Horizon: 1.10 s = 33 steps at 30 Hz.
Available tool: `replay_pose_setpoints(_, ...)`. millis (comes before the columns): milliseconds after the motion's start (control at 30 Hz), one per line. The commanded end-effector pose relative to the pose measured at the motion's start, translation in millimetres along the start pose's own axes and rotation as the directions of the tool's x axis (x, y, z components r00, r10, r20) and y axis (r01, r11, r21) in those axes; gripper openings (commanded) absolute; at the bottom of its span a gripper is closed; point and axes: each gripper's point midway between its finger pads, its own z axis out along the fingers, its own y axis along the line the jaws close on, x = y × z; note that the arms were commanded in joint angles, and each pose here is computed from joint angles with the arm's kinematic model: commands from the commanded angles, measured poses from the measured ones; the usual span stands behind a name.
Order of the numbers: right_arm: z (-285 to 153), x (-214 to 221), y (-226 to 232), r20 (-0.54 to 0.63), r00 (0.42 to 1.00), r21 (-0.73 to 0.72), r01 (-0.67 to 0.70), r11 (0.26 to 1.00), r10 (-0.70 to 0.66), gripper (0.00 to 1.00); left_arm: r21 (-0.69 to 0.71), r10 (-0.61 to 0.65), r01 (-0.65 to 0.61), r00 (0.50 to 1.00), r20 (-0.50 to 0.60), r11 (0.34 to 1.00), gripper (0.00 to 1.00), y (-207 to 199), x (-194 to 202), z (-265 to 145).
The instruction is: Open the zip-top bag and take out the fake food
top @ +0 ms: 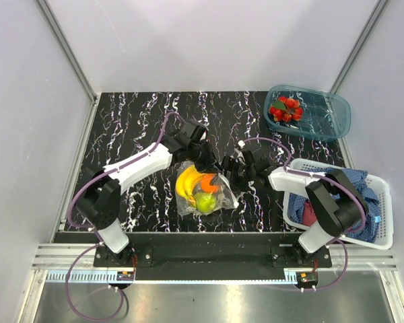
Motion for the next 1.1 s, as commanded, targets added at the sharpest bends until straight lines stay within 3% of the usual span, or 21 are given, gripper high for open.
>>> replay_pose_setpoints(0,23,-20,28,0.086,0.994,-0.127,0.075,0.989,-0.064,0.88,0.238,0.051,-0.033,0.996,-0.072,0.971,0.0,-69,18,-3)
replay_pose_setpoints(233,27,-26,44,0.116,0.99,-0.216,0.102,0.971,-0.078,0.99,0.221,0.051,-0.034,0.996,-0.071,0.975,0.0,-63,17,6)
replay_pose_setpoints(533,11,-47,59,0.263,0.963,-0.259,0.121,0.958,-0.051,1.0,0.24,0.052,-0.035,0.997,-0.063,0.97,0.0,-69,24,-6)
replay_pose_setpoints(833,31,-46,57,0.21,0.977,-0.316,0.04,0.948,0.029,0.89,0.246,0.058,-0.03,0.993,-0.105,0.969,0.0,-72,36,-3)
replay_pose_setpoints(933,30,-49,61,0.226,0.974,-0.33,0.057,0.942,0.021,0.84,0.249,0.066,-0.037,0.992,-0.109,0.968,0.0,-74,39,-1)
replay_pose_setpoints(1067,29,-51,63,0.245,0.97,-0.326,0.093,0.941,-0.011,0.84,0.254,0.074,-0.045,0.992,-0.107,0.966,0.0,-75,42,-4)
